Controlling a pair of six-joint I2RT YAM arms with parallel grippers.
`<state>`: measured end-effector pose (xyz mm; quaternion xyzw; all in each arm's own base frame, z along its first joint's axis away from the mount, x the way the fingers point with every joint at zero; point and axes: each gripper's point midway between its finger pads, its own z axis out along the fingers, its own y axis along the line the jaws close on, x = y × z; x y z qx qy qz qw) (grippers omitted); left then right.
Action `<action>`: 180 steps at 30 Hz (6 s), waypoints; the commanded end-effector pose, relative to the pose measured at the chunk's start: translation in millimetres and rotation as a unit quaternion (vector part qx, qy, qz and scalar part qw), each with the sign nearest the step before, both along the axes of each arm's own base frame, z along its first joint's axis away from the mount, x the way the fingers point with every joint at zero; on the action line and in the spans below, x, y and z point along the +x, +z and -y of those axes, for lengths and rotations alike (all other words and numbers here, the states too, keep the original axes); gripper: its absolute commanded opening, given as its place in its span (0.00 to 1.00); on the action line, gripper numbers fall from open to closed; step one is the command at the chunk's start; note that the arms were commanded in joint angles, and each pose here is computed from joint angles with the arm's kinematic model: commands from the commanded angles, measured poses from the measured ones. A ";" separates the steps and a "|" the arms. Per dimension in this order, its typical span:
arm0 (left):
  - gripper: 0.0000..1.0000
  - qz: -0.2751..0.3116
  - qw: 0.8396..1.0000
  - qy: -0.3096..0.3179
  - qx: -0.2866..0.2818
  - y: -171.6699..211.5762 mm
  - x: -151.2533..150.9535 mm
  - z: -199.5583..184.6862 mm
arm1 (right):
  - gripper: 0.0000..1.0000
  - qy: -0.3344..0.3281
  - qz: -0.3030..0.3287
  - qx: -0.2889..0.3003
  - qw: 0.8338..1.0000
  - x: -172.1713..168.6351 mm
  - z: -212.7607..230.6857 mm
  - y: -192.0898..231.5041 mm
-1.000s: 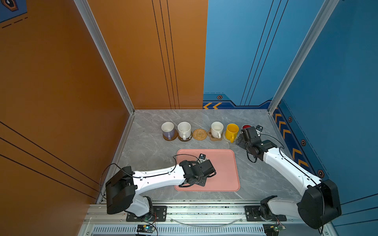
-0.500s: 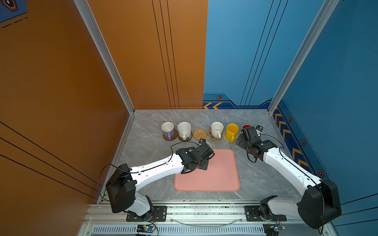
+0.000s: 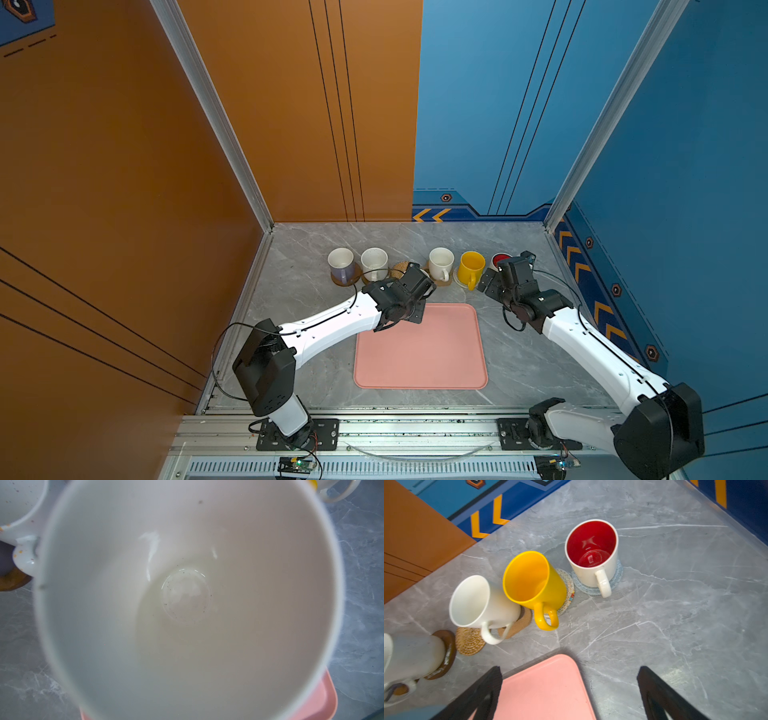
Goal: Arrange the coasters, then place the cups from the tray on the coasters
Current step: 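Lift the blue-handled mug and carry it toward the row of mugs, then lower the blue-handled mug onto the woven coaster beside the speckled mug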
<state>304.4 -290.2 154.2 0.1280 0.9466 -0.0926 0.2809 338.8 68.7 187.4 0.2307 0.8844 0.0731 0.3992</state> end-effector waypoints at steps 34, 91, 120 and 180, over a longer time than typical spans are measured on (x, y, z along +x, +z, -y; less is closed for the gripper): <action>0.00 0.026 0.998 0.042 0.028 -8.1 114.8 0.0 | 1.00 0.111 0.076 0.026 0.991 -4.7 -26.1 27.1; 0.00 0.108 0.984 0.137 -0.027 -33.7 156.9 -10.8 | 1.00 0.116 0.063 0.020 0.991 1.9 -29.2 19.6; 0.00 0.122 0.983 0.134 -0.022 -45.6 164.0 -14.3 | 1.00 0.118 0.060 0.022 0.991 2.6 -30.5 18.9; 0.22 0.126 0.985 0.120 0.020 -52.2 149.2 -11.9 | 1.00 0.118 0.058 0.027 0.991 -0.4 -30.6 20.6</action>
